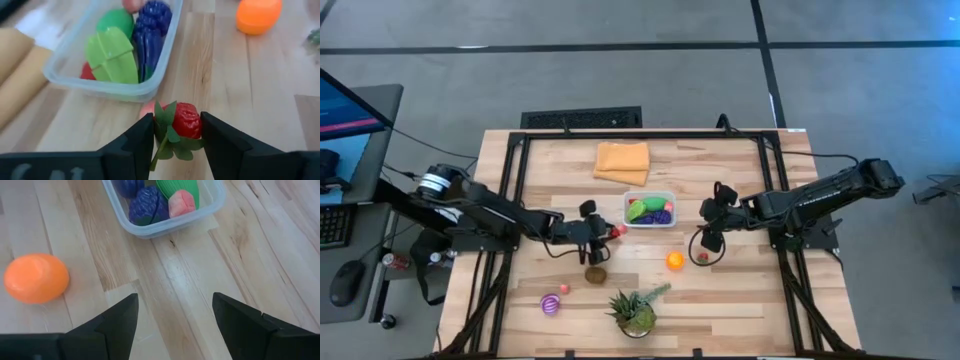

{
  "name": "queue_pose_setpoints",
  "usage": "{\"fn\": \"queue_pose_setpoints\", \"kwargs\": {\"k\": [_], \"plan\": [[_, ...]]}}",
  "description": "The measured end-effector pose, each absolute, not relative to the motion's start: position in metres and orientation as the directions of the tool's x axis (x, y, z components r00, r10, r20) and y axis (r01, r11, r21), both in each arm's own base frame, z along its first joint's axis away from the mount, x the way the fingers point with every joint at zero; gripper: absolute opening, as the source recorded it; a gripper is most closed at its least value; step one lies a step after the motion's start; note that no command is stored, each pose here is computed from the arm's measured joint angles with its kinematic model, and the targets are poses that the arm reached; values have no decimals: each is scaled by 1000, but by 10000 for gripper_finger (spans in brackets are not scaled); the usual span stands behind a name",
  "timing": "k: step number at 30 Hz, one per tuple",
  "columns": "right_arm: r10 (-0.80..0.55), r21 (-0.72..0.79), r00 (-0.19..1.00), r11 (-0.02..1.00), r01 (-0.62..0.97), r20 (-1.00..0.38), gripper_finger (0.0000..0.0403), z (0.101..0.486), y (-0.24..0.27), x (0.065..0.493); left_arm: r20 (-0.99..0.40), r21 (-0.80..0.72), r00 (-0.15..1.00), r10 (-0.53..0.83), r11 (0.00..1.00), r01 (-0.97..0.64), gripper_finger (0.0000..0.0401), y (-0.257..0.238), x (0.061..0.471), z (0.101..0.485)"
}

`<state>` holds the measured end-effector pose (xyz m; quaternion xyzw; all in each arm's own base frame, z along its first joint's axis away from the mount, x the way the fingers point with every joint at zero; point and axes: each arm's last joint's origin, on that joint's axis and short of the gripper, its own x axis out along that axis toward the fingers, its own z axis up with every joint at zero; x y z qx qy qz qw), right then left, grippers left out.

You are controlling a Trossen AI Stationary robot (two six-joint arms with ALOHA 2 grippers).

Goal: Pick and placing Produce into tupperware
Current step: Put the left red strawberry into the transparent container

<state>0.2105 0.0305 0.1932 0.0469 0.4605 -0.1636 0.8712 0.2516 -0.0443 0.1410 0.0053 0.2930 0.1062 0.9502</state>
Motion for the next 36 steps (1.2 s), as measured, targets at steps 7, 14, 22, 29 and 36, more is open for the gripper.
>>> {"fn": "queue_pose_setpoints", "kwargs": {"k": [7, 14, 22, 29, 36], "plan": [[-241, -65, 528, 942, 329, -814, 249, 194, 31, 211, -475, 140, 840, 261, 965, -221, 139, -40, 247, 163], [-238, -57, 541, 942, 330, -806, 249, 194, 31, 212, -428, 183, 837, 341, 940, -289, 139, -19, 253, 166], [-238, -57, 542, 942, 330, -806, 249, 194, 31, 212, -390, 164, 852, 349, 937, -309, 139, 9, 257, 172], [-238, -65, 547, 946, 316, -803, 249, 195, 31, 213, -356, 142, 877, 321, 947, -289, 139, 26, 258, 176], [-240, -72, 560, 950, 305, -793, 249, 196, 29, 215, -331, 148, 898, 290, 956, -254, 139, 35, 266, 171]]}}
